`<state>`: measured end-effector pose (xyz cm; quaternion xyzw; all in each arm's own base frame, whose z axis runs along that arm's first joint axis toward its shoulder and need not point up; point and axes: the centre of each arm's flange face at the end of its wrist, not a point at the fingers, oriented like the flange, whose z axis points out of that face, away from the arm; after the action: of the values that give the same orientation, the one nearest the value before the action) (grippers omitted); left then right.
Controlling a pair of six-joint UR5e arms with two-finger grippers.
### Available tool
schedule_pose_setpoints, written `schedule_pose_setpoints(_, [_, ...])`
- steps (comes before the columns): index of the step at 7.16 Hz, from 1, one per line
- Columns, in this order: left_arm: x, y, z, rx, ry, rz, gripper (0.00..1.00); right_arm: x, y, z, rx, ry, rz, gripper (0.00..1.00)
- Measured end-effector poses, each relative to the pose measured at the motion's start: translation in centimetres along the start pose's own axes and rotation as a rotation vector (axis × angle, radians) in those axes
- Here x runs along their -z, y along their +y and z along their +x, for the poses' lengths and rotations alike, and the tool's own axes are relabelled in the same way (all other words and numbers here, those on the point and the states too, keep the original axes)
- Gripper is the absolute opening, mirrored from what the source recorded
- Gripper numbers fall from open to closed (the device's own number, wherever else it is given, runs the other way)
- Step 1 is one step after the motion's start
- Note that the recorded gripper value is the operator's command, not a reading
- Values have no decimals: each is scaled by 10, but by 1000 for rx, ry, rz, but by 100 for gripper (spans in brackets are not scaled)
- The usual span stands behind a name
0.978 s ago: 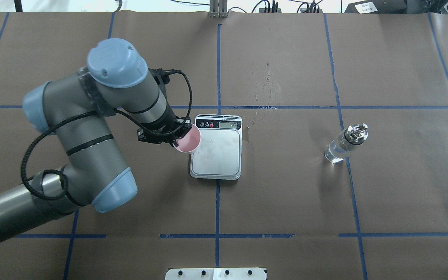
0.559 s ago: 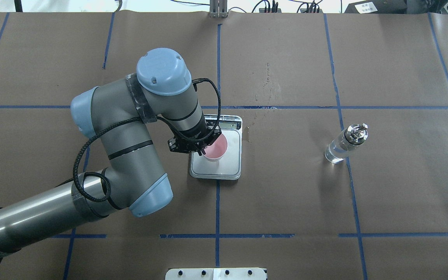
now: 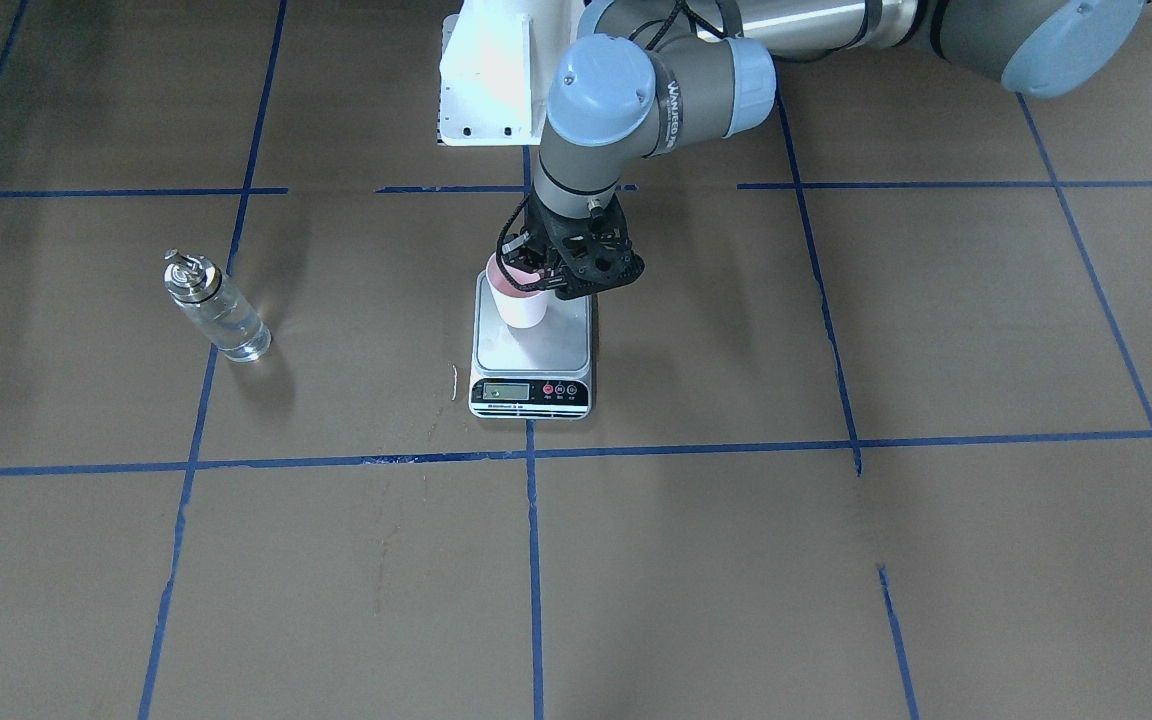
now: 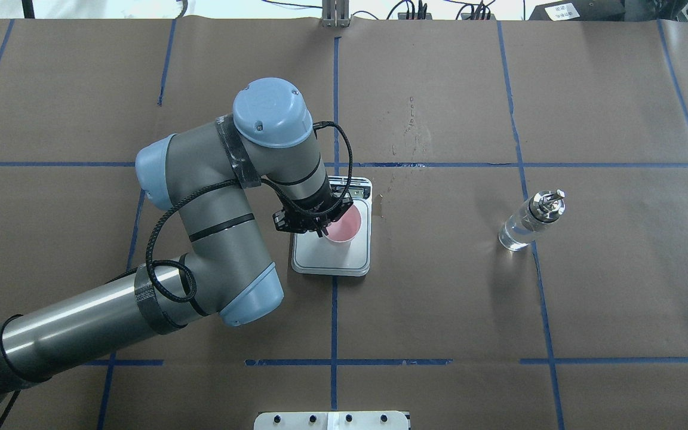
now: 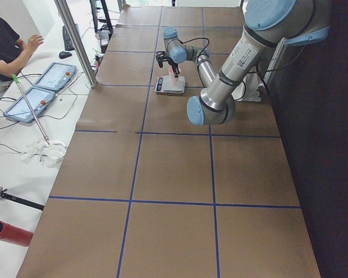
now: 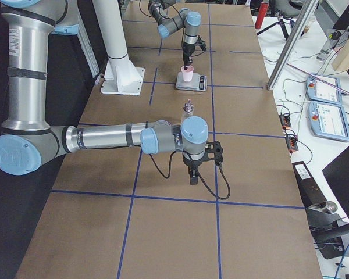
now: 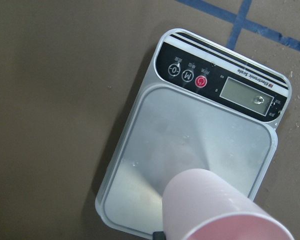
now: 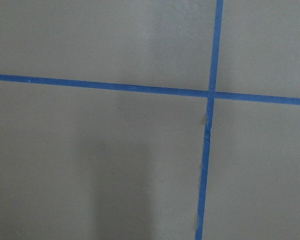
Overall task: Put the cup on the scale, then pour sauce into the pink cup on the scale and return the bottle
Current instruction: 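Release the pink cup on the scale and lift the left gripper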
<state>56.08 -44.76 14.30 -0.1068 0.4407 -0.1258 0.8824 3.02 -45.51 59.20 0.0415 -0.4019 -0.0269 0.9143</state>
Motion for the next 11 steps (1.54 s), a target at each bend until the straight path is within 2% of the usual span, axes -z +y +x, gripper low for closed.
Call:
schedule_pose_setpoints(2, [-4,-3,-1,4,-8,4,0,-1,2,1,-2,-1,-3,100])
schedule_pose_setpoints(3, [-5,-3,-2,5,-10,5,17,-1,3,2,-3,-1,-4,100])
schedule_pose_setpoints(4, [-5,-3,-2,5,-10,5,50,-1,3,2,-3,-1,-4,100])
schedule_pose_setpoints(5, [-5,-3,-3,5,-10,4,62,-1,3,1,-2,-2,-3,100])
schedule_pose_setpoints(6, [-4,-4,-6,5,-8,4,91,-1,3,1,5,-3,2,100])
schedule_pose_setpoints(7, [0,-2,-11,1,1,5,100,-1,3,-1,20,-9,11,100])
schedule_pose_setpoints(9, [43,11,-34,-30,76,22,100,-2,4,-17,45,-69,19,100])
schedule_pose_setpoints(11, [87,28,-66,-64,151,42,100,13,4,-72,33,-125,41,100])
